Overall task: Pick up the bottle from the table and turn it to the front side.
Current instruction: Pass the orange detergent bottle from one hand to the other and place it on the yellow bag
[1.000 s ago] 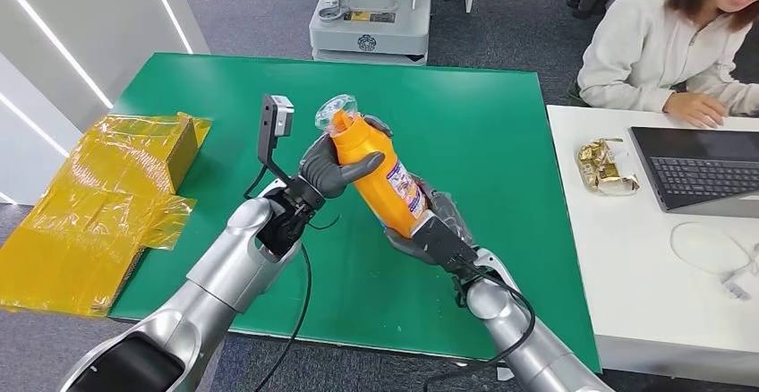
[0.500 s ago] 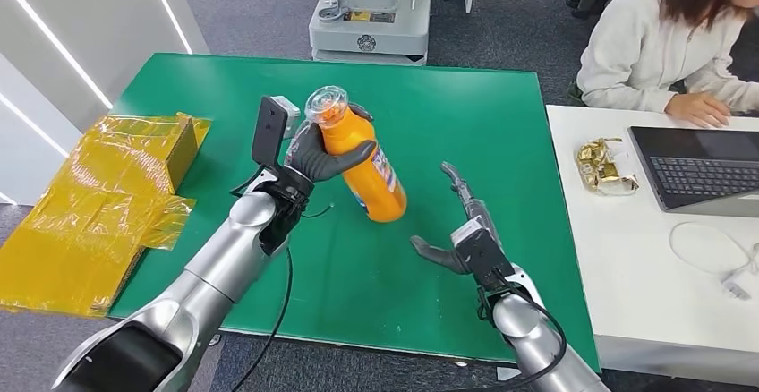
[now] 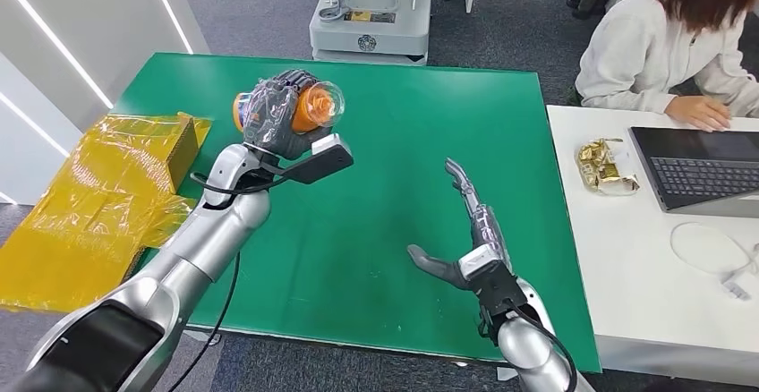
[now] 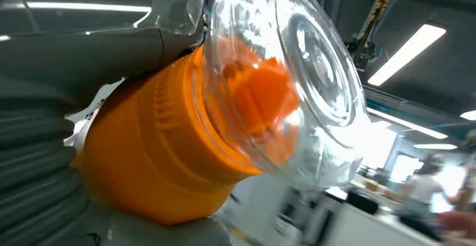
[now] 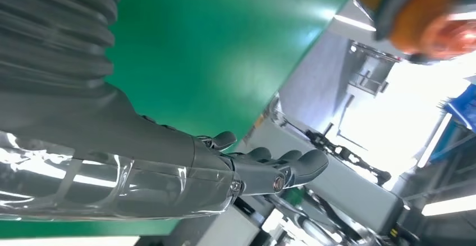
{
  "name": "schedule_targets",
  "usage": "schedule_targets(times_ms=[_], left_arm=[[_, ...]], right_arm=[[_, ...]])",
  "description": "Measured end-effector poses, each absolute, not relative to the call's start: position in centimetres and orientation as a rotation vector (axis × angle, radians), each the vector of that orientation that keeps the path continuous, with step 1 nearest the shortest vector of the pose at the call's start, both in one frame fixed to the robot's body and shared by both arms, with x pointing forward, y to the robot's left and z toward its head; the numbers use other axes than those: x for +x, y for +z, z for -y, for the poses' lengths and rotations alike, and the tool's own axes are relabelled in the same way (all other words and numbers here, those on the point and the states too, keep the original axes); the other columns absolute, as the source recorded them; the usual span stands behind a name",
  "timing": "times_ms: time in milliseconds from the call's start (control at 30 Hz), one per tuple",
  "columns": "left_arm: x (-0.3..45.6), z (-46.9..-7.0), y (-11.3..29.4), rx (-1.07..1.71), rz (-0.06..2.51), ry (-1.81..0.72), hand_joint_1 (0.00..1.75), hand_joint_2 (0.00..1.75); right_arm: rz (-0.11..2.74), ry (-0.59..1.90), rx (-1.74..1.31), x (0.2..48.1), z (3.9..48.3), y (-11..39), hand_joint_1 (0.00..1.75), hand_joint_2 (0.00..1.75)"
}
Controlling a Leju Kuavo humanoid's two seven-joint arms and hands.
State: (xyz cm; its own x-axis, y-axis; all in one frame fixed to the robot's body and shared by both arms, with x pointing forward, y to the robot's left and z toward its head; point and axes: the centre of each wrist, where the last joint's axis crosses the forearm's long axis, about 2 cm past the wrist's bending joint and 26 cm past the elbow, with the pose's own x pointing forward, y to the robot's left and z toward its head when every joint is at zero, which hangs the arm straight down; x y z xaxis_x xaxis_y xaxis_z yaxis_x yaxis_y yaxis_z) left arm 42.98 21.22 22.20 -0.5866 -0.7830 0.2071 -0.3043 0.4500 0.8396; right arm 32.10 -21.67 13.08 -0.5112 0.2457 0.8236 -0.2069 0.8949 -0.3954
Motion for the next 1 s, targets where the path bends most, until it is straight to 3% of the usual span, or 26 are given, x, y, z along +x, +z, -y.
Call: schedule_targets(times_ms=[167, 467, 1000], left_arm=[[43.3, -22.5, 21.2, 1.275, 1.969, -1.294, 1.75, 1.75], [43.3, -25.1, 18.5, 1.586, 1.648, -1.508, 1.75, 1.75], [40.4, -30.2, 13.7, 1.798, 1.059, -1.488, 1.75, 1.75]], right_arm=[[2.073, 0.542, -0.048, 30.8, 21.9, 13.6, 0.00, 1.75], [2.101, 0.508, -0.105, 28.5, 23.1, 13.5, 0.00, 1.75], [2.081, 0.454, -0.209, 25.5, 25.7, 13.0, 0.00, 1.75]])
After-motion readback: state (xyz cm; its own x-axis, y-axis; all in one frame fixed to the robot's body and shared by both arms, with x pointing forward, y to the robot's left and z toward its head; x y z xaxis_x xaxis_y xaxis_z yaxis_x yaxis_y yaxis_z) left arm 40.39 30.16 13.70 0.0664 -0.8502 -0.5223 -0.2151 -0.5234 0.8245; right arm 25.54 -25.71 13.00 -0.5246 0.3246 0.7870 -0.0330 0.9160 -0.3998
